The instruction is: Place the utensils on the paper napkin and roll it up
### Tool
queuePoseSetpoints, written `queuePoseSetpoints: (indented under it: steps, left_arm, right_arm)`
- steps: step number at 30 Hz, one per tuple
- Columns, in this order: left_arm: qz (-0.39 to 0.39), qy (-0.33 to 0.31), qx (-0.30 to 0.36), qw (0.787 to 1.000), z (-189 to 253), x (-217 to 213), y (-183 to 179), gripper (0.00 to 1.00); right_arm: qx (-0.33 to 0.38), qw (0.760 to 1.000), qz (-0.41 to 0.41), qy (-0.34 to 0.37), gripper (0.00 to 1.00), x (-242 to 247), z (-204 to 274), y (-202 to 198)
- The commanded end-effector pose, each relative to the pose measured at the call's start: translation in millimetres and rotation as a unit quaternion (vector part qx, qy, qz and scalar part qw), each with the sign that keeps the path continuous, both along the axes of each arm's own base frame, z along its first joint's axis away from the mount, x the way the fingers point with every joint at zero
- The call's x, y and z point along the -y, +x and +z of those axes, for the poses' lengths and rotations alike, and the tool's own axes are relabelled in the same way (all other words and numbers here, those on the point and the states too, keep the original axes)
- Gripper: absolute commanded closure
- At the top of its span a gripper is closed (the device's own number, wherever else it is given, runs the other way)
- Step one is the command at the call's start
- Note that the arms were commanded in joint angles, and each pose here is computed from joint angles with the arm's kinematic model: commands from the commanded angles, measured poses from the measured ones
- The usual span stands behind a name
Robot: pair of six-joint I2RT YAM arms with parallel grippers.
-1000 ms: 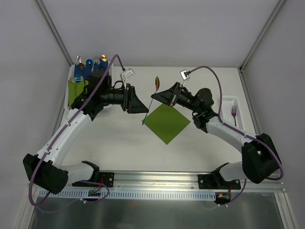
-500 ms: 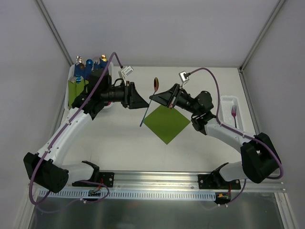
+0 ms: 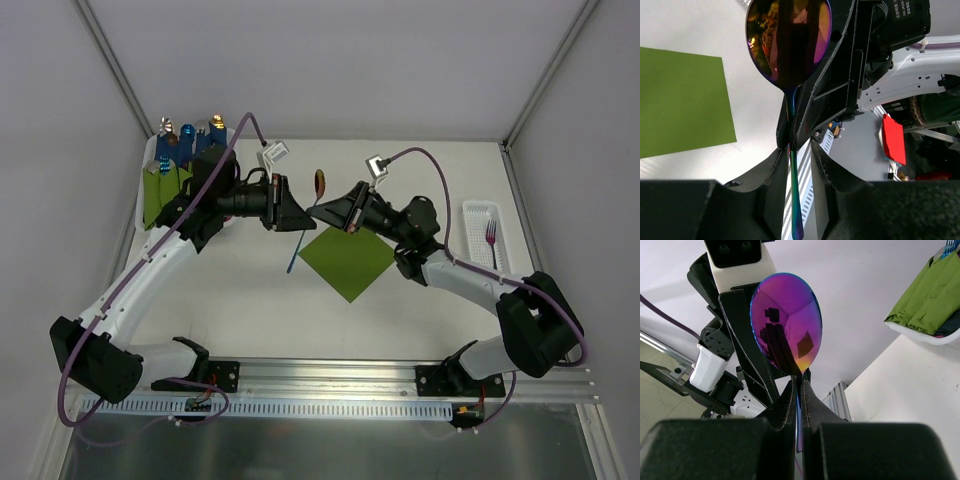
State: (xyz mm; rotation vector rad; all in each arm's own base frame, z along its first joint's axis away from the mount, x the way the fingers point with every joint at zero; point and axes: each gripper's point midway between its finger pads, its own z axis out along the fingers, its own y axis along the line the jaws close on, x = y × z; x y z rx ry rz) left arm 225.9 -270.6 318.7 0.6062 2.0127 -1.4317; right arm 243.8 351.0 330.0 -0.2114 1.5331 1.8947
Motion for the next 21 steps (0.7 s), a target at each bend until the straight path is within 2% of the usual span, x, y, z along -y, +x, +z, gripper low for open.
queuePoseSetpoints:
  steps: [1, 8, 21]
  left_arm:
    - [-0.004, -0.016, 0.024, 1.000, 20, 4, 3, 0.76]
    - [-0.002, -0.014, 0.036, 0.999, 20, 4, 4, 0.67]
    - [-0.007, -0.007, 0.042, 0.999, 16, 5, 8, 0.69]
  right_arm:
    - [0.035, 0.999, -0.001, 0.032, 1.00, 3, 19, -5]
    - [0.029, 0.999, 0.002, 0.043, 1.00, 4, 17, -6]
    - [0.027, 0.999, -0.008, 0.038, 1.00, 13, 6, -14]
